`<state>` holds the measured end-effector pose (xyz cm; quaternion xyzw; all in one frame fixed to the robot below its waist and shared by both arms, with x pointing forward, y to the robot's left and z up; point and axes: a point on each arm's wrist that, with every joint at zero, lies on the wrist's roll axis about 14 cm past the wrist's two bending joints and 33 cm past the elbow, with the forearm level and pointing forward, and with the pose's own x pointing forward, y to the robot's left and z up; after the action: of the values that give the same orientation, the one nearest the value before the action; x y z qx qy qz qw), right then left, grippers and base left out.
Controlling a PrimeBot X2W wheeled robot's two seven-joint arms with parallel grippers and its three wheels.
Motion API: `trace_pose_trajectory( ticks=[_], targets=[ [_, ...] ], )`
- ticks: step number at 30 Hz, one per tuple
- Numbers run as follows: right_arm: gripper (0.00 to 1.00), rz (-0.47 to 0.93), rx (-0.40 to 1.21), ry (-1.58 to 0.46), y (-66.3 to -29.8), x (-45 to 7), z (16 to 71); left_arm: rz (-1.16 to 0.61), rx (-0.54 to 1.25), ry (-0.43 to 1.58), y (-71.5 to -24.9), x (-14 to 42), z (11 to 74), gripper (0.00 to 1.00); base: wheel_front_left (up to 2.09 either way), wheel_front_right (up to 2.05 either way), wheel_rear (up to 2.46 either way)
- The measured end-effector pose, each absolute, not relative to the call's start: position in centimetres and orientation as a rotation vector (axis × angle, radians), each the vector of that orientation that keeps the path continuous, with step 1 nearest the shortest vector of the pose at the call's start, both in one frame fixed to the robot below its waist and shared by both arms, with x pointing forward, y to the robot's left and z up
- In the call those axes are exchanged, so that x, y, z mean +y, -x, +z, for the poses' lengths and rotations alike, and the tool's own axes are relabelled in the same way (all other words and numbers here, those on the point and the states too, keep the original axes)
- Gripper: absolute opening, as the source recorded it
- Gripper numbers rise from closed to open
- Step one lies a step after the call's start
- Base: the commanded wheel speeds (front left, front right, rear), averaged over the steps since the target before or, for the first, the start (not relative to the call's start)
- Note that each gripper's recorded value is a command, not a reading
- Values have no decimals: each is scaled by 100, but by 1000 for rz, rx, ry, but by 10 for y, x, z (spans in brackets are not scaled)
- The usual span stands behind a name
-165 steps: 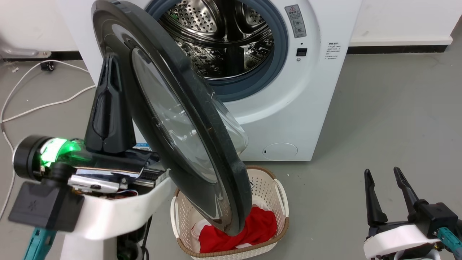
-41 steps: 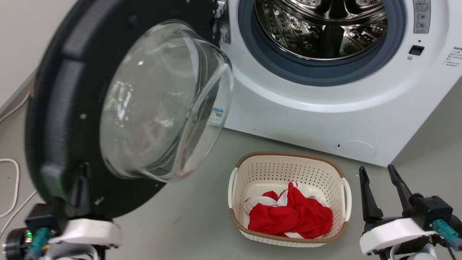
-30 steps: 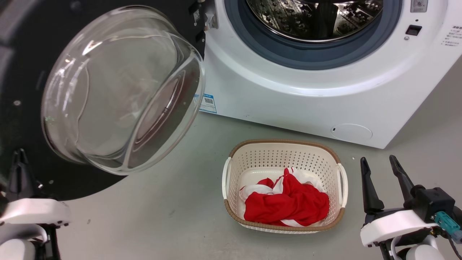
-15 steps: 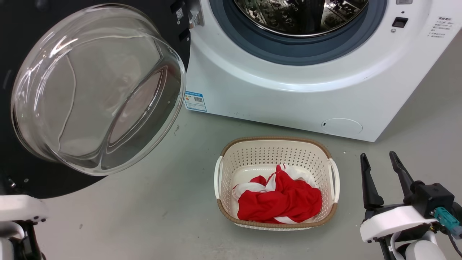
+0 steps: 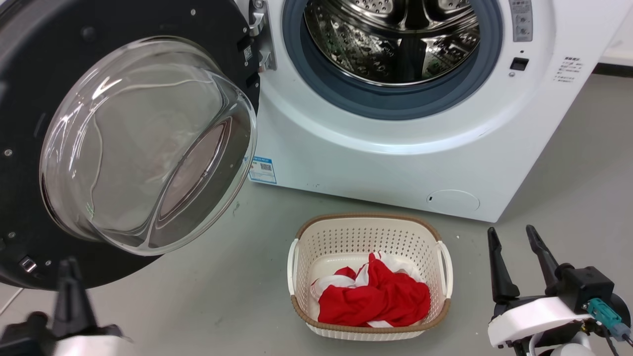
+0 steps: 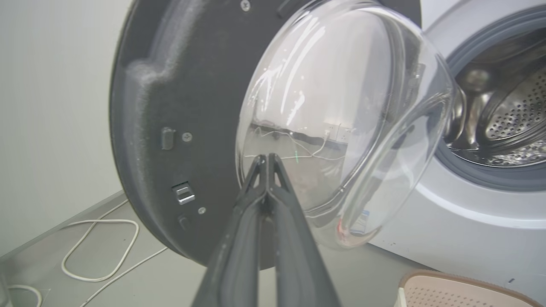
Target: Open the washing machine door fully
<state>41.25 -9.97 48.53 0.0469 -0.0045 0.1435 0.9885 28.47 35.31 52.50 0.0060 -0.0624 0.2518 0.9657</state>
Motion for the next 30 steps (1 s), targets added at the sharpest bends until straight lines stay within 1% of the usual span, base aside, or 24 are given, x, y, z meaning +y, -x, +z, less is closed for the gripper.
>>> trace_pose_trajectory(
  ticks=[4,5,6,7,8,22,30],
  targets=[
    [100,286,-31,-97,-407,-101,493,400,-131,-1,-291,317,524,0,0,0,0],
    [100,282,-33,-96,-404,-103,494,375,-136,7,-294,308,524,5,0,0,0],
    [100,277,-36,-95,-403,-105,495,352,-138,16,-297,300,524,39,0,0,0],
    [100,272,-42,-94,-402,-107,497,328,-142,17,-301,293,525,89,0,0,0],
    [100,267,-48,-93,-401,-109,498,303,-151,19,-304,285,528,100,0,0,0],
    [100,145,-144,-47,-380,-154,529,34,-228,49,-361,204,553,100,0,0,0],
    [100,83,-172,-45,-363,-175,541,-53,-216,37,-377,174,550,100,0,0,0]
  ],
)
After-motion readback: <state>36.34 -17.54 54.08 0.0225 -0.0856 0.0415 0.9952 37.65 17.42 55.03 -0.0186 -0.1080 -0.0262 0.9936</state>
